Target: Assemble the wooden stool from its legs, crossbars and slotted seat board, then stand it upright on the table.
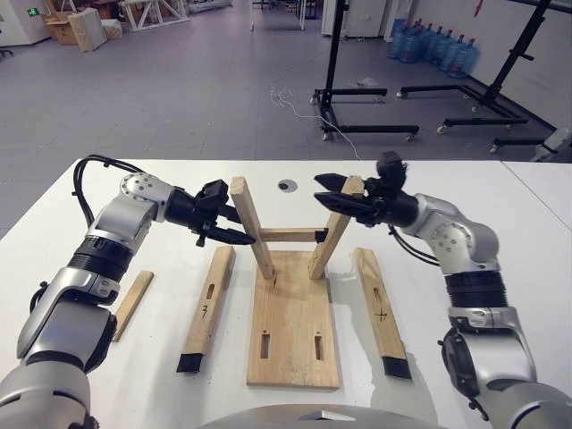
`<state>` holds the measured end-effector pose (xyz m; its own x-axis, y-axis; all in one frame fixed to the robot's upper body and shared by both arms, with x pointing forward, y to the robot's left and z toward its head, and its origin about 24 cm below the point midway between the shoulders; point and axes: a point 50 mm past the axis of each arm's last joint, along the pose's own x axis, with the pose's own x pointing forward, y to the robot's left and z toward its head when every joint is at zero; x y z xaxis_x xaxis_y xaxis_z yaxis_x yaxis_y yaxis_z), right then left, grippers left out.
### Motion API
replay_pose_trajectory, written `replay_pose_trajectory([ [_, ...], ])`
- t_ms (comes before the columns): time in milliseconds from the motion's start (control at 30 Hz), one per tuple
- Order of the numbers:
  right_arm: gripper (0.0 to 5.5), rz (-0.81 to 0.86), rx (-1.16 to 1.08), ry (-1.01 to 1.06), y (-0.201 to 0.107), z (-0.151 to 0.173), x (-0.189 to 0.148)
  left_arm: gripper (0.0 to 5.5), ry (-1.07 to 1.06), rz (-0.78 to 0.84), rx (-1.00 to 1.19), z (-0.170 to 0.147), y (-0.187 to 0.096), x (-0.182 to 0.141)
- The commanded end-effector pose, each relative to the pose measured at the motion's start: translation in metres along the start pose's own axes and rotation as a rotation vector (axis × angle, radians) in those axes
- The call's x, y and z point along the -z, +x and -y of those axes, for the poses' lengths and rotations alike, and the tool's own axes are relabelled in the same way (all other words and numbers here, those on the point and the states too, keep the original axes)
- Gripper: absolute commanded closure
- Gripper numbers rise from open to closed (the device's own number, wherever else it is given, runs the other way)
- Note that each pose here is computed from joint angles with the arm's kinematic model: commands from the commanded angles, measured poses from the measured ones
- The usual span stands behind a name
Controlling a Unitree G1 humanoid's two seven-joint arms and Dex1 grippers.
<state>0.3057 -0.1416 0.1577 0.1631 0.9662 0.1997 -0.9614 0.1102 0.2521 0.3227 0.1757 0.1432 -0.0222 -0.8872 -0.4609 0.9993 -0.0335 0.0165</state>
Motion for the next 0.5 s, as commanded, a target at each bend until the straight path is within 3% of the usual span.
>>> replay_pose_trajectory([
  [33, 2.11, -0.046, -0.132, -0.031, 0.046, -0.006, 0.005, 3.5, -0.047, -0.241, 0.089, 0.005, 0.033, 0.034],
  [167, 2.11, -0.055, -0.143, -0.038, 0.049, -0.009, 0.009, 3.5, -0.037, -0.247, 0.096, 0.003, 0.033, 0.031],
  [300, 2.11, -0.029, -0.065, -0.039, 0.026, -0.006, 0.007, 3.5, -0.037, -0.247, 0.085, 0.002, 0.031, 0.032],
  [433, 2.11, 0.107, 0.025, -0.055, -0.006, -0.006, -0.019, 3.5, -0.038, -0.224, 0.055, 0.002, 0.028, 0.034],
  [500, 2.11, 0.269, 0.031, -0.026, -0.021, -0.007, -0.042, 3.5, -0.041, -0.215, 0.043, 0.002, 0.025, 0.034],
])
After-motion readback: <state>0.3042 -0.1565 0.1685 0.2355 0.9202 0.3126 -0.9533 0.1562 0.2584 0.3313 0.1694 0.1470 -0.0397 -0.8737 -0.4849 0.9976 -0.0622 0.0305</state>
